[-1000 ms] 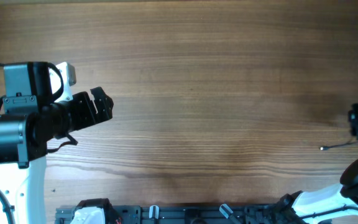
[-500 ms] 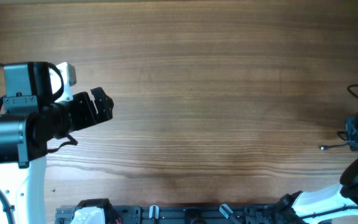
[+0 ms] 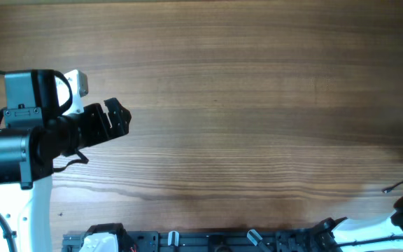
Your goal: Untangle cables
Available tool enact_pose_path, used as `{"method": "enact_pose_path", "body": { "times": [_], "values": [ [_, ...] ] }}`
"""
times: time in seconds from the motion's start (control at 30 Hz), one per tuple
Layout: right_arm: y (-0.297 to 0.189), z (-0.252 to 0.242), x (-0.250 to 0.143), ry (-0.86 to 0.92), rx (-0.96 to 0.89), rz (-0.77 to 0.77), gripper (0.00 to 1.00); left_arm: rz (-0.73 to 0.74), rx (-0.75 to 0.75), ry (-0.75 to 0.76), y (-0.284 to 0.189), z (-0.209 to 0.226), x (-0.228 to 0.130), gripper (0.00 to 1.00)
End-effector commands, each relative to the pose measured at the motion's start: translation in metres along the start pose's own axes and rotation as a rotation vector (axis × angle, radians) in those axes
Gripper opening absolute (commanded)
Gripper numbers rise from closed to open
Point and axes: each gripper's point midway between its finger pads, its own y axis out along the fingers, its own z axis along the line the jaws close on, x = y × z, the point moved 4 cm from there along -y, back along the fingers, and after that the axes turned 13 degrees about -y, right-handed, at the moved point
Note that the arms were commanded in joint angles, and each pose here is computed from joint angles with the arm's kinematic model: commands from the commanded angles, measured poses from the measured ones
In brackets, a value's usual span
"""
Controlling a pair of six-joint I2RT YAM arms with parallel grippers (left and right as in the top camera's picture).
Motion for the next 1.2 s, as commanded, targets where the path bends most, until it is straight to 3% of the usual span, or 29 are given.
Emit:
{"method": "enact_pose_path", "body": {
  "times": [0.0, 0.03, 0.07, 0.1, 0.2, 0.23, 0.3, 0.6, 0.67, 0.77, 0.9, 0.97, 1.03, 1.17],
  "values": [
    [0.002, 0.020, 0.002, 0.073, 0.242, 0.095, 0.32, -0.009, -0.016, 0.013, -0.002, -0.002, 0.002, 1.00],
    [0.000, 0.027, 0.001, 0.075, 0.298, 0.113, 0.47, -0.010, -0.017, 0.013, -0.002, -0.002, 0.003, 1.00],
    [-0.003, 0.036, -0.001, 0.074, 0.362, 0.139, 0.91, -0.012, -0.018, 0.014, -0.002, -0.002, 0.003, 1.00],
    [-0.008, 0.046, -0.006, 0.067, 0.424, 0.177, 1.00, -0.011, -0.017, 0.014, -0.002, -0.002, 0.003, 1.00],
    [-0.023, 0.066, -0.028, 0.078, 0.535, 0.314, 0.99, -0.012, -0.018, 0.014, -0.002, -0.002, 0.003, 1.00],
    [-0.039, 0.076, -0.049, 0.094, 0.563, 0.435, 1.00, -0.012, -0.017, 0.014, -0.002, -0.002, 0.003, 1.00],
    [-0.050, 0.082, -0.066, 0.061, 0.547, 0.493, 1.00, -0.011, -0.017, 0.014, -0.002, -0.002, 0.003, 1.00],
    [-0.089, 0.032, -0.130, -0.318, 0.042, 0.569, 1.00, -0.018, -0.003, 0.041, -0.002, 0.000, 0.004, 1.00],
    [-0.098, 0.058, -0.141, -0.492, 0.207, 0.572, 0.99, -0.029, 0.013, 0.042, -0.002, 0.001, 0.006, 1.00],
    [-0.136, 0.129, -0.160, -0.743, 0.669, 0.527, 1.00, -0.081, 0.055, 0.046, -0.002, 0.006, 0.015, 1.00],
    [-0.249, 0.215, -0.174, -1.053, 1.344, 0.372, 1.00, -0.101, 0.045, 0.051, -0.003, 0.004, 0.019, 1.00],
    [-0.302, 0.231, -0.171, -1.107, 1.613, 0.323, 1.00, -0.111, 0.044, 0.054, -0.003, 0.003, 0.021, 1.00],
    [-0.346, 0.239, -0.160, -1.107, 1.774, 0.305, 1.00, -0.127, 0.050, 0.085, -0.003, 0.003, 0.024, 1.00],
    [-0.389, 0.221, -0.126, -1.308, 1.644, 0.234, 1.00, -0.168, 0.072, 0.138, -0.005, 0.004, 0.031, 1.00]
  ]
}}
